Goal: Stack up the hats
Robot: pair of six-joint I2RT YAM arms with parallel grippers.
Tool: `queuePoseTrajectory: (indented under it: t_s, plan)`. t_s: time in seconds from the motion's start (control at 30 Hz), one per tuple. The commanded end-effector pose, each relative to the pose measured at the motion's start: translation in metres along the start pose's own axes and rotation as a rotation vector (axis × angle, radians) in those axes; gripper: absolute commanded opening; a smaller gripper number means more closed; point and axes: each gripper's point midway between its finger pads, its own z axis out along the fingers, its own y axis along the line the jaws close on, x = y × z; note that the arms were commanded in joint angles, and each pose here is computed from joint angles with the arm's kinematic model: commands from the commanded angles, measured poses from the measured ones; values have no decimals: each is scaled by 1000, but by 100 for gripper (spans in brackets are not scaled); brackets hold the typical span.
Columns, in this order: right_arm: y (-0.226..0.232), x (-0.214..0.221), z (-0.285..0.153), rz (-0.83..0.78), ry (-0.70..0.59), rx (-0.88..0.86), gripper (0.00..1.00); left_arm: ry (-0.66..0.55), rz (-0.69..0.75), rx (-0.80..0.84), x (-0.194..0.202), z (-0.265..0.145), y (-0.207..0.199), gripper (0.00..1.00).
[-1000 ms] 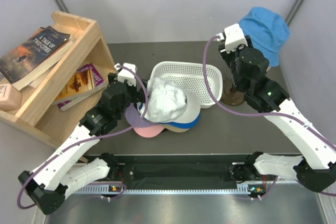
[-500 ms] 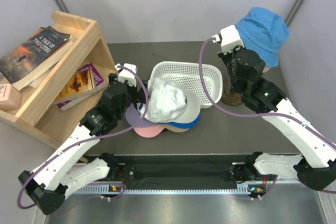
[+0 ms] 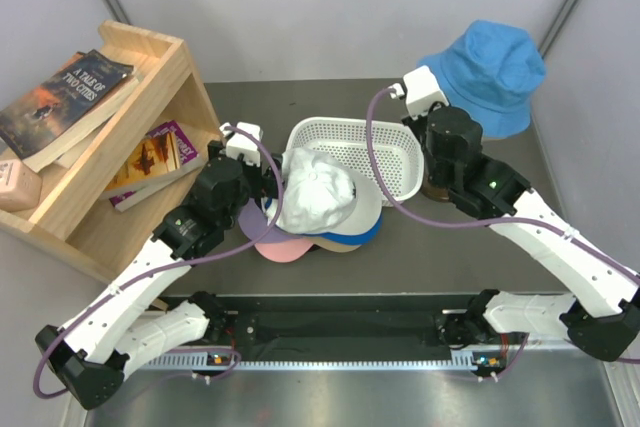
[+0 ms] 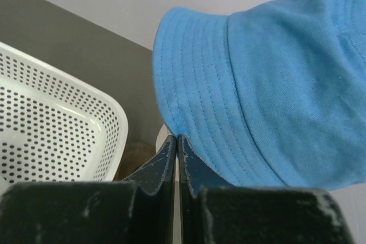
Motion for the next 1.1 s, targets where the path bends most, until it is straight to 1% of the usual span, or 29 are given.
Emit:
queuePoseTrajectory:
  t_s: [0.0,0.33,0.5,0.53,0.57,0.6,0.67,0.7,0.77,0.8,0.9,1.0,1.07]
  plan:
    - [20,12,-2,30,21,-56,0,-70,-44,15,-17,-2,-1,99]
    - [47,45,2,12,97,-112,0,-77,-50,18,-18,-5,-1,99]
    - [54,51,3,11,116,-127,0,-81,-52,17,-18,-6,0,99]
    - [54,50,2,19,111,-131,2,-82,-52,19,-18,-7,0,99]
    - [53,48,1,28,106,-135,6,-87,-52,19,-19,-7,0,99]
    - [53,45,0,45,94,-144,18,-89,-50,21,-20,-8,0,99]
    - [53,34,-7,79,53,-187,34,-101,-46,20,-23,-9,1,99]
    - [54,31,-9,93,39,-208,47,-106,-44,17,-25,-10,2,99]
    - [57,21,-18,123,-1,-278,58,-113,-34,-6,-25,-11,7,99]
    - [59,19,-22,132,-12,-304,66,-123,-36,-15,-27,-14,10,99]
    - [67,11,-36,152,-59,-398,79,-153,-37,-34,-32,-20,16,99]
    - [65,6,-51,206,-115,-446,88,-189,-45,-33,-36,-29,20,99]
    - [60,2,-64,272,-172,-471,91,-196,-39,-22,-36,-33,20,99]
